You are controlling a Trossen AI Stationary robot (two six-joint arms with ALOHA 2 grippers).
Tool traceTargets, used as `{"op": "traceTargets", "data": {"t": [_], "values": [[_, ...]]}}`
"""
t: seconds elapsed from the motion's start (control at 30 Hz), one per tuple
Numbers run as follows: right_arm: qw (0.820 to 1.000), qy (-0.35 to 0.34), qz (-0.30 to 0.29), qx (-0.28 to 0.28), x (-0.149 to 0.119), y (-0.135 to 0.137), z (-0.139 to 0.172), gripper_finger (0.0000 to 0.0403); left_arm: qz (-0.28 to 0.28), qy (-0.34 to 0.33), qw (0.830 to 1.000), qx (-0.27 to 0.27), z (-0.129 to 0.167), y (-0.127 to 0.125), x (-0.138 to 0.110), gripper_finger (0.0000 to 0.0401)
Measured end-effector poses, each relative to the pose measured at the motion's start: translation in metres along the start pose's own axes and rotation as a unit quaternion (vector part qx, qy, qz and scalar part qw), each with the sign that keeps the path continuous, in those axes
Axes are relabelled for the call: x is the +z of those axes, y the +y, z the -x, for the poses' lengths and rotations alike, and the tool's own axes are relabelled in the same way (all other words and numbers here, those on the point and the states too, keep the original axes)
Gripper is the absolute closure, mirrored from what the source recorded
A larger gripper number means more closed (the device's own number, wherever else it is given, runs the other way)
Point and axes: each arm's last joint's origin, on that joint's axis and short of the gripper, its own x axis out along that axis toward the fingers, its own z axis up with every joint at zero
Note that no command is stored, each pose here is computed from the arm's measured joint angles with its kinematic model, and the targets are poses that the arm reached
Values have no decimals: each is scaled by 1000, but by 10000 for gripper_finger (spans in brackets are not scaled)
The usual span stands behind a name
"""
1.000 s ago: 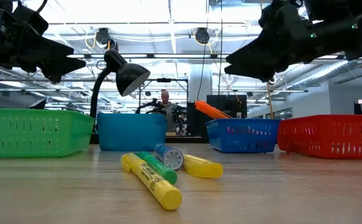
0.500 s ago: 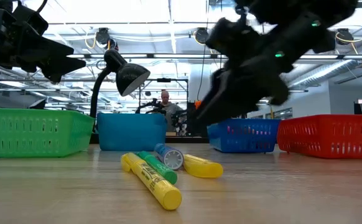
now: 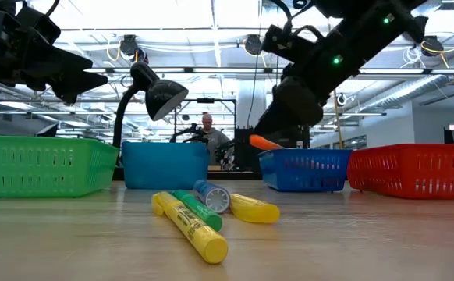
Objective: Pick & Place Markers
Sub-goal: Put the orange highlighter pen into the blue bin
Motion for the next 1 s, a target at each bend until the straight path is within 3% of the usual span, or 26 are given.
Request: {"op": "traceTargets", "data": {"t": [0.3, 0.53, 0.87, 1.0], "values": [[996, 46, -15, -79, -16, -26, 2, 177, 0, 0, 1000, 0, 0, 0, 0, 134], [994, 60, -23, -92, -24, -35, -4, 177, 0, 0, 1000, 0, 0, 0, 0, 134], [997, 22, -39, -70, -15, -25, 2, 177, 0, 0, 1000, 0, 0, 0, 0, 134], [999, 13, -49, -13, -12, -23, -2, 177, 0, 0, 1000, 0, 0, 0, 0, 134]]}}
